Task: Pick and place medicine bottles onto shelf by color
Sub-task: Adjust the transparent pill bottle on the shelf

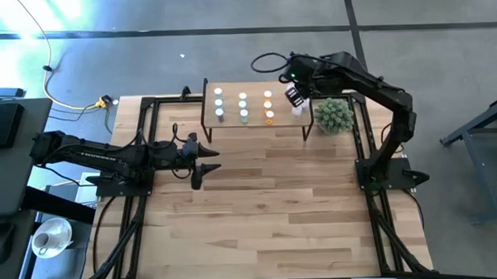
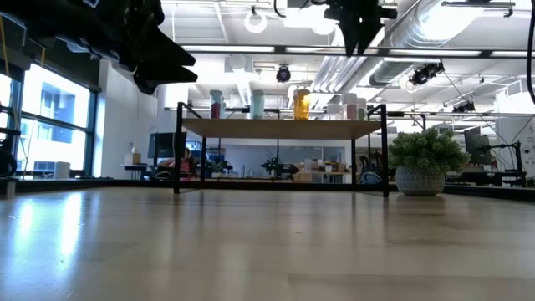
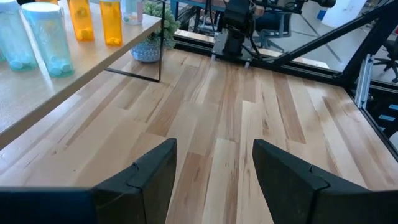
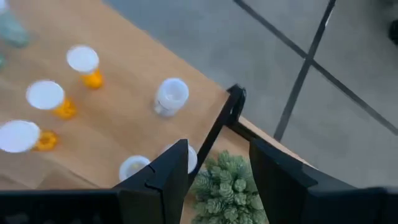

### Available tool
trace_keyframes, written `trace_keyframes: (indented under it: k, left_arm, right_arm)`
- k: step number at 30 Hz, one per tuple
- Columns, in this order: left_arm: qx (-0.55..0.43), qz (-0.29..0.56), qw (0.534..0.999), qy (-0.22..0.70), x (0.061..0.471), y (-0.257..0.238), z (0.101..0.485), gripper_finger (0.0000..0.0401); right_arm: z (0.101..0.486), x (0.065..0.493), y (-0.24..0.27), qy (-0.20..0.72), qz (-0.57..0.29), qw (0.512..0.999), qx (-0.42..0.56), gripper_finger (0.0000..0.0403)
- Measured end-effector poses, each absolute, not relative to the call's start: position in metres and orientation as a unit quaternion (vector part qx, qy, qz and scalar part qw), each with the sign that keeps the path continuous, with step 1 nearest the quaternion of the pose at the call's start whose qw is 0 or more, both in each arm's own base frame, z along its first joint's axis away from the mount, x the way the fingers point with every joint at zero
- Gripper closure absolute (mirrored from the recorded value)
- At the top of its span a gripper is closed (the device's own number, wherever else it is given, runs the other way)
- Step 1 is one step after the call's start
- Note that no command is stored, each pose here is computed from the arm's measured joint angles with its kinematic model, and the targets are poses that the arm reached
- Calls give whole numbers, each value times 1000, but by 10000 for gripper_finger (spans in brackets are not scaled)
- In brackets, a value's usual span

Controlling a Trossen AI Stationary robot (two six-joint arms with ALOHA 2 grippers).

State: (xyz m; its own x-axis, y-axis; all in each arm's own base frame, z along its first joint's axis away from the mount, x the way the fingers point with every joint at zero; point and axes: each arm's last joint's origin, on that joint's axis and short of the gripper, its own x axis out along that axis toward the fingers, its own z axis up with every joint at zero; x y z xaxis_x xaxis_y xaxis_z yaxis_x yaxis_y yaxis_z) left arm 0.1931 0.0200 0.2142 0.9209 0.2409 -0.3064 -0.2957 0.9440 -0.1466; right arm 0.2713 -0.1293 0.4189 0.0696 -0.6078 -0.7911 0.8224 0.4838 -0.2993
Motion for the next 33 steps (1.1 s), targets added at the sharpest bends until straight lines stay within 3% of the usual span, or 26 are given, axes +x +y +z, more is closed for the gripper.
trace_keyframes:
  k: [4,16,24,33]
  left_arm:
    - [-95,138,975,144,193,20,214,201]
    - [-95,138,975,145,193,20,214,201]
    - [-98,138,975,143,193,20,214,201]
    - [-103,139,975,143,193,20,214,201]
  right_arm:
    - [406,271,-132,490,-492,710,119,240]
    - [342,244,-157,561,-535,612,157,240]
    - [330,241,-159,519,-530,645,184,240]
    - [319,242,-163,515,-520,649,208,240]
